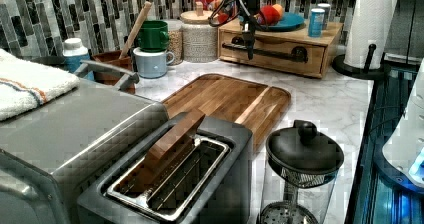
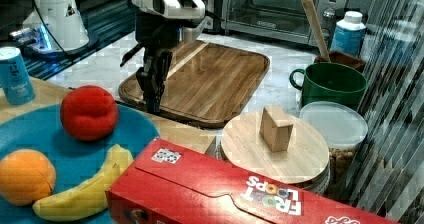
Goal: Close the drawer.
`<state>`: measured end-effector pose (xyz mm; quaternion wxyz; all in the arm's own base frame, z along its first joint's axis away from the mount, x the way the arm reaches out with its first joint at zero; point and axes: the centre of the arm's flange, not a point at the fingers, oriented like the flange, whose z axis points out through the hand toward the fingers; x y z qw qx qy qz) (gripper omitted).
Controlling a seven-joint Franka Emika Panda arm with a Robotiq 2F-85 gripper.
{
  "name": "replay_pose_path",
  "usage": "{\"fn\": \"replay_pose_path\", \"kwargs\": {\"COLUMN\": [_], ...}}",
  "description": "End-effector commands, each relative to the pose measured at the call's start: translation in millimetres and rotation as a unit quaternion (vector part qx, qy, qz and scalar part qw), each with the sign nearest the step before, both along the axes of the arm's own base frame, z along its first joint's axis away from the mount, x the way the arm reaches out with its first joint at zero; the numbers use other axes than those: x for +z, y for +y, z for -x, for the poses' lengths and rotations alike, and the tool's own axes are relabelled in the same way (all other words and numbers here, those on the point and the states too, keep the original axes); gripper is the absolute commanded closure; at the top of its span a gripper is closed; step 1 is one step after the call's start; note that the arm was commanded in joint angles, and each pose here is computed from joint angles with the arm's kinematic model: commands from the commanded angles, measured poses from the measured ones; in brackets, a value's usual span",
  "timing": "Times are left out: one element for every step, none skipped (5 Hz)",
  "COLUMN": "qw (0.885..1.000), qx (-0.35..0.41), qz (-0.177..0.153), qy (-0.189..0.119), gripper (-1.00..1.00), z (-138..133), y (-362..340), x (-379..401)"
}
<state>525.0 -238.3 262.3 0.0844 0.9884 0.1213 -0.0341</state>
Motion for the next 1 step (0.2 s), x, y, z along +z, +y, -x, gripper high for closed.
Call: {"fn": "replay_pose_path", "kwargs": {"qw": [0.995], "qx": [-0.063], "qz": [0.051], "qy": [-0.056], "gripper": [1.0], "z": [29.5], "y": [-110.6], "x": [69.8]}}
